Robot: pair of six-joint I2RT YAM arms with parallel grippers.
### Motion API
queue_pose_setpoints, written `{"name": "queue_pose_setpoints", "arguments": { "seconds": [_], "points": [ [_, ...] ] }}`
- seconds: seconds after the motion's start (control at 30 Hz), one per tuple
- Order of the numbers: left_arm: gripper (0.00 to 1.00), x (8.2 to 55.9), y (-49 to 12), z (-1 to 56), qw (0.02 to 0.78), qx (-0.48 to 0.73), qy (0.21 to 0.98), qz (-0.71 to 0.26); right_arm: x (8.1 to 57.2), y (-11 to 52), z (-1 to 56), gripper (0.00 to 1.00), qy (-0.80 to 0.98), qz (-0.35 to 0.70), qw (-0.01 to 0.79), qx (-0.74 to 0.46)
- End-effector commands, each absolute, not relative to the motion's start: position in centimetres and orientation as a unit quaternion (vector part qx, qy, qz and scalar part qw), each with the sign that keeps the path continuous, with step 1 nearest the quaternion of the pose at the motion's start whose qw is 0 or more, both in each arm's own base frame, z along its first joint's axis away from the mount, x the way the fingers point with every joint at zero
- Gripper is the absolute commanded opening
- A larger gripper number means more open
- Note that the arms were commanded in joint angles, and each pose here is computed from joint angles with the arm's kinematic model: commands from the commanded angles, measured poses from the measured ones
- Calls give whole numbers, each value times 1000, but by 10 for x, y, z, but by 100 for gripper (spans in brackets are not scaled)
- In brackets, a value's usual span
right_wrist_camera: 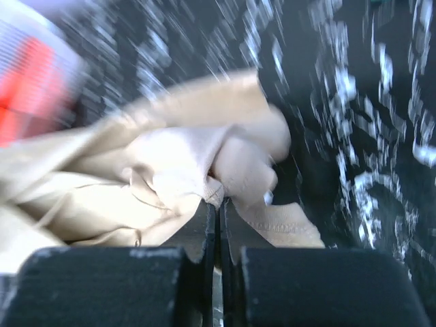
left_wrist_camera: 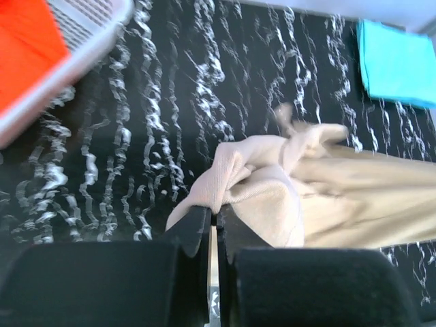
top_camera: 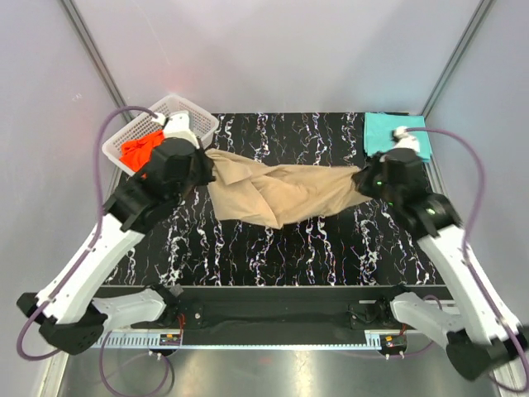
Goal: Fold and stack the t-shirts
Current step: Flatten the tshirt out
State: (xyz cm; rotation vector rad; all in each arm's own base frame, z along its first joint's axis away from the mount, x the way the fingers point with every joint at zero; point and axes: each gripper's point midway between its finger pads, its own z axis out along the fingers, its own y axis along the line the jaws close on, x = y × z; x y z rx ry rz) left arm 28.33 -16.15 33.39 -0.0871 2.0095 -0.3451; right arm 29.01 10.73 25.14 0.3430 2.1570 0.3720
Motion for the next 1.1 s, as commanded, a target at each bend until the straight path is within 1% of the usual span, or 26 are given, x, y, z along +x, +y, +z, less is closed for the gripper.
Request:
{"name": "queue_pose_setpoints", "arguments": {
  "seconds": [0.0, 0.03, 0.07, 0.2, 0.27, 0.43, 0.53, 0.6, 0.63, 0.7, 0.73, 0.77, 0.8, 0.83, 0.87, 0.93, 0.97, 1.0, 1.03, 1.07],
  "points": [
    [0, 273, -121, 362, 550, -63, 828, -84, 266, 84, 321, 0, 837, 143, 512, 129],
    [0, 269, -117, 371, 554, -66, 825, -86, 260, 78, 328, 0, 835, 136, 516, 133],
    [0, 268, -114, 376, 558, -69, 822, -87, 256, 71, 347, 0, 821, 133, 538, 137],
    [0, 260, -113, 386, 560, -75, 817, -118, 246, 64, 364, 0, 814, 127, 550, 139],
    [0, 260, -123, 375, 542, -64, 826, -139, 246, 62, 366, 0, 814, 126, 550, 142],
    [0, 265, -121, 351, 512, -69, 846, -133, 242, 62, 375, 0, 810, 130, 554, 140],
    [0, 267, -127, 346, 505, -73, 844, -167, 241, 61, 384, 0, 804, 134, 563, 135],
    [0, 265, -146, 342, 486, -64, 842, -223, 242, 64, 378, 0, 810, 134, 556, 133],
    [0, 262, -158, 324, 457, -55, 854, -243, 243, 68, 373, 0, 815, 143, 545, 134],
    [0, 263, -172, 304, 432, -46, 862, -263, 243, 78, 350, 0, 833, 156, 513, 135],
    [0, 258, -177, 274, 400, -41, 876, -264, 242, 84, 340, 0, 839, 167, 500, 133],
    [0, 252, -184, 262, 379, -37, 881, -282, 237, 93, 318, 0, 851, 185, 474, 131],
    [0, 252, -187, 254, 379, -38, 878, -291, 237, 95, 309, 0, 852, 190, 468, 134],
    [0, 247, -185, 221, 354, -43, 891, -280, 235, 95, 301, 0, 854, 191, 463, 138],
    [0, 246, -183, 207, 350, -47, 895, -272, 234, 94, 284, 0, 862, 184, 450, 143],
    [1, 244, -177, 174, 327, -53, 911, -244, 238, 97, 273, 0, 866, 184, 442, 143],
    [4, 246, -173, 167, 326, -53, 916, -228, 239, 103, 262, 0, 874, 188, 426, 137],
    [17, 246, -171, 157, 315, -51, 923, -214, 242, 107, 261, 0, 874, 194, 425, 132],
    [26, 248, -170, 156, 316, -48, 925, -206, 244, 111, 257, 0, 877, 199, 420, 125],
    [36, 254, -161, 155, 332, -45, 926, -174, 250, 113, 247, 0, 883, 194, 409, 123]
  ]
}}
